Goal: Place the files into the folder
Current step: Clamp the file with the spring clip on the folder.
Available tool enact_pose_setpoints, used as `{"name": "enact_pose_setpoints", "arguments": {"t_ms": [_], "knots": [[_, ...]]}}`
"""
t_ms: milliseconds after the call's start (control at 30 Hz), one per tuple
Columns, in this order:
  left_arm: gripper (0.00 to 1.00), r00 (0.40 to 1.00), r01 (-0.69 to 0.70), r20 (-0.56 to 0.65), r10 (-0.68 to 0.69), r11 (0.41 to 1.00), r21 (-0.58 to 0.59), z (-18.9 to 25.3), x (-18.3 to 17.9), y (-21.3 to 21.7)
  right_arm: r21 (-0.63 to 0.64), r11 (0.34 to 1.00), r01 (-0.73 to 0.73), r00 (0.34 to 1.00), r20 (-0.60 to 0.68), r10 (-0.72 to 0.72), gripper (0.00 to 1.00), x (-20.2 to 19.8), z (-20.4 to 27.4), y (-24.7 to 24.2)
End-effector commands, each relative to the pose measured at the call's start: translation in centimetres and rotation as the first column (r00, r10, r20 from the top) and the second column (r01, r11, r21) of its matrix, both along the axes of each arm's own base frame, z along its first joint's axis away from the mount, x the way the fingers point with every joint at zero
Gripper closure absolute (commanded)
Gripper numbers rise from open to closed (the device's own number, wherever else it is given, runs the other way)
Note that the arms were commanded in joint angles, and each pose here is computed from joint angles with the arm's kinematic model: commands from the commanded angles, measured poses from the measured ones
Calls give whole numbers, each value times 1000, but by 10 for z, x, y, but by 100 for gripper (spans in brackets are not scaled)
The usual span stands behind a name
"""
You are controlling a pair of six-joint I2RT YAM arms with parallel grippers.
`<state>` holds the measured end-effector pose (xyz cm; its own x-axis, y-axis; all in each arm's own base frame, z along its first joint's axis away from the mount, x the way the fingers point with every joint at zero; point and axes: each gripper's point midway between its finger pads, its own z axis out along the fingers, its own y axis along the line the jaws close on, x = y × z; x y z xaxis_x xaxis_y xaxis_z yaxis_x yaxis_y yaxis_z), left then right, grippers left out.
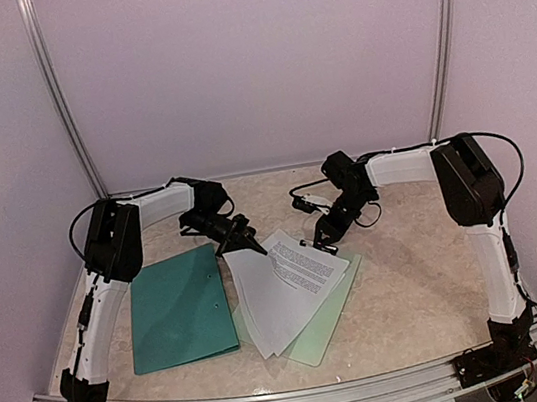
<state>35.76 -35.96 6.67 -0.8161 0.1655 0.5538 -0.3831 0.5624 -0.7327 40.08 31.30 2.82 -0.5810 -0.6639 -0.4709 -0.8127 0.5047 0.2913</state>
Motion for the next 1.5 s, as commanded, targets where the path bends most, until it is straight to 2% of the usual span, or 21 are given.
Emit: {"name": "enact_pose_setpoints", "arguments": {"t_ms": [0,900,1467], "knots": [[100,1000,-9,18,10,999,-35,15,5,-2,-43,999,8,1000,-18,-9,100,-6,-10,1],[100,998,-48,19,52,988,-147,49,11,-23,-43,999,3,1000,-20,-4,100,-7,-13,3],[100,998,-53,19,56,990,-134,44,-6,-37,-47,999,7,1000,-12,-8,100,-4,-10,3]]}}
